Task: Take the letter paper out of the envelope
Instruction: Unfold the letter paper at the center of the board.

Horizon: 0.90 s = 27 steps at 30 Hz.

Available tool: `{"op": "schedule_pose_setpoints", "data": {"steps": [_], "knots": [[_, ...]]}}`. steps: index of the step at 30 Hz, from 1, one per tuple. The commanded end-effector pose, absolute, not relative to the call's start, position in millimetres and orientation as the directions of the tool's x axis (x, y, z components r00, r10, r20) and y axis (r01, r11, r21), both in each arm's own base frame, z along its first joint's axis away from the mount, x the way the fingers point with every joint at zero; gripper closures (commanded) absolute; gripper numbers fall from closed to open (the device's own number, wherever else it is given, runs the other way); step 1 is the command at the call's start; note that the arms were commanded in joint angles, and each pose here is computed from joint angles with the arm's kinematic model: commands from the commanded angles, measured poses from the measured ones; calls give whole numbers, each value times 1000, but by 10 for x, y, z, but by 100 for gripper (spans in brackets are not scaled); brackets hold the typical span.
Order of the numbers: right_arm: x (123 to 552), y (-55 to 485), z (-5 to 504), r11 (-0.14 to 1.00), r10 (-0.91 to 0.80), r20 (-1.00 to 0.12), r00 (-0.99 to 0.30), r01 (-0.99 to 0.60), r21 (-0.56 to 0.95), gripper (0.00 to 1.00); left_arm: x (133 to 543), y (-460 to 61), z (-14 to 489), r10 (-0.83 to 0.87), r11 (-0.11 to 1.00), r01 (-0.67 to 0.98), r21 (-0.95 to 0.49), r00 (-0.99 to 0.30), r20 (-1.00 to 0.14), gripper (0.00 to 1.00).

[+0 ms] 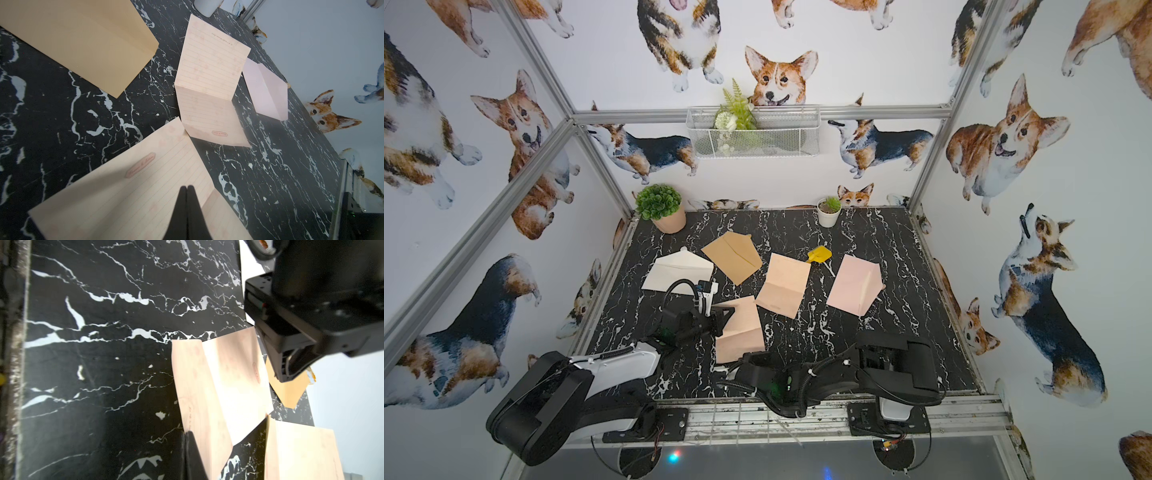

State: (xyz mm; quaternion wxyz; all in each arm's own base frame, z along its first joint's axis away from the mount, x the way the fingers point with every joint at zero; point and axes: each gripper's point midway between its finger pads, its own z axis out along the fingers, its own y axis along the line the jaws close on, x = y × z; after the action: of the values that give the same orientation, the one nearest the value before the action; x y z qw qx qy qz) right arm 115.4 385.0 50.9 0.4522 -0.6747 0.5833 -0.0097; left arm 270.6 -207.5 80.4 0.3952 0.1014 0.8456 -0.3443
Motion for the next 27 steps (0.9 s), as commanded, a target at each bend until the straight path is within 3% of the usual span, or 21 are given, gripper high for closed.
{"op": "schedule_pose_setpoints", "data": {"steps": [1,23,27], "knots": [[1048,3782,351,66,-814,-522,253,-854,-516,100,2727,-2201,874,-100,696,482,-532,-668,-737,100],[1072,3698,408,147,-766,-639,64,-951,-271,100,2758,-2356,685,-93,655,459,-600,-739,-667,100],[1063,3706,425,146,-759,-649,41,-962,-232,90,2756,-2365,670,-93,652,457,-605,-744,-662,100]]}}
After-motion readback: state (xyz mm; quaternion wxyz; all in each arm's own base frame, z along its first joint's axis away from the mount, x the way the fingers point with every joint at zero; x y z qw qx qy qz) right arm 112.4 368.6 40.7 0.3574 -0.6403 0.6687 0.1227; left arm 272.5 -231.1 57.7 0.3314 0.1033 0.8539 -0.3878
